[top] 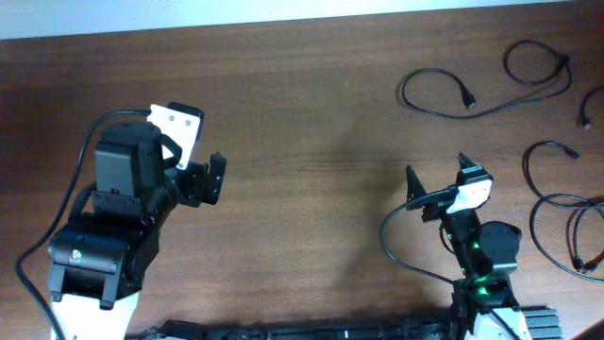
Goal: Untangle cables
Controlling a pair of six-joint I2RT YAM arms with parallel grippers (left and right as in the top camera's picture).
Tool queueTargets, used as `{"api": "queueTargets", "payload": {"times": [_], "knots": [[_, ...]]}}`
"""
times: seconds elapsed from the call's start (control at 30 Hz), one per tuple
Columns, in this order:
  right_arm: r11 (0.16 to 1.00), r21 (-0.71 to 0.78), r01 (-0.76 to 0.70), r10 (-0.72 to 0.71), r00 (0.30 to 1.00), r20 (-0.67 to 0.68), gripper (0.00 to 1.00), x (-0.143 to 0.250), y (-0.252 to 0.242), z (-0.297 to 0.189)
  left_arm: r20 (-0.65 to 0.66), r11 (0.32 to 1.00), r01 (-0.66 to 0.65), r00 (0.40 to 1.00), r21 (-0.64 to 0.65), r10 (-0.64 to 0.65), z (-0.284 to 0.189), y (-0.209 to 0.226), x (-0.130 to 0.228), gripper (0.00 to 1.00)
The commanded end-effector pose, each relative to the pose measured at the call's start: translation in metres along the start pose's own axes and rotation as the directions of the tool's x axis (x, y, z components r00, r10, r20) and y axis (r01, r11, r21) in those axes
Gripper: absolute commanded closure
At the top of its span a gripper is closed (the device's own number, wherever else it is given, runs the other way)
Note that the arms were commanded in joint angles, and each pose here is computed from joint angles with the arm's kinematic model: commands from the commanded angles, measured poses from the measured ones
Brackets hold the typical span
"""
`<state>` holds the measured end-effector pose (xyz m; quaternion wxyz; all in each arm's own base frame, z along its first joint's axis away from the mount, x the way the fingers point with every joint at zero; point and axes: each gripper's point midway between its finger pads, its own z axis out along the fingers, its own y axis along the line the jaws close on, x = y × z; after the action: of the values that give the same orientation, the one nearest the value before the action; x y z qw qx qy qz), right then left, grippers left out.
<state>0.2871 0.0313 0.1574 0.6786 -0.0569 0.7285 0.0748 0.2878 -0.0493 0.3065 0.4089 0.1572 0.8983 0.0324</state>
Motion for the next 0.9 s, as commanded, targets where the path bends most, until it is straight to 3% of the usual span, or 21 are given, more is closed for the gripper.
{"api": "queueTargets", "payload": {"times": [0.0, 0.23, 0.4, 0.87], "knots": [[1.0, -0.014, -0.002, 0.001, 1.0, -0.03, 0.01, 0.007, 0.004, -0.006, 0.013, 1.0, 0.014, 1.0, 0.005, -0.014, -0.003, 0.0, -0.003, 0.01], [1.0, -0.007, -0.022, 0.021, 0.991, -0.131, 0.01, 0.031, 0.008, -0.033, 0.013, 1.0, 0.014, 1.0, 0.005, -0.014, -0.003, 0.0, -0.003, 0.01], [1.0, -0.007, 0.006, -0.006, 1.0, 0.01, 0.02, 0.0, 0.01, -0.043, 0.013, 1.0, 0.014, 1.0, 0.005, -0.014, -0.003, 0.0, -0.003, 0.01], [1.0, -0.004, 0.006, -0.006, 1.0, 0.008, 0.01, 0.0, 0.009, -0.043, 0.013, 1.0, 0.014, 1.0, 0.005, -0.014, -0.003, 0.0, -0.003, 0.01]]}}
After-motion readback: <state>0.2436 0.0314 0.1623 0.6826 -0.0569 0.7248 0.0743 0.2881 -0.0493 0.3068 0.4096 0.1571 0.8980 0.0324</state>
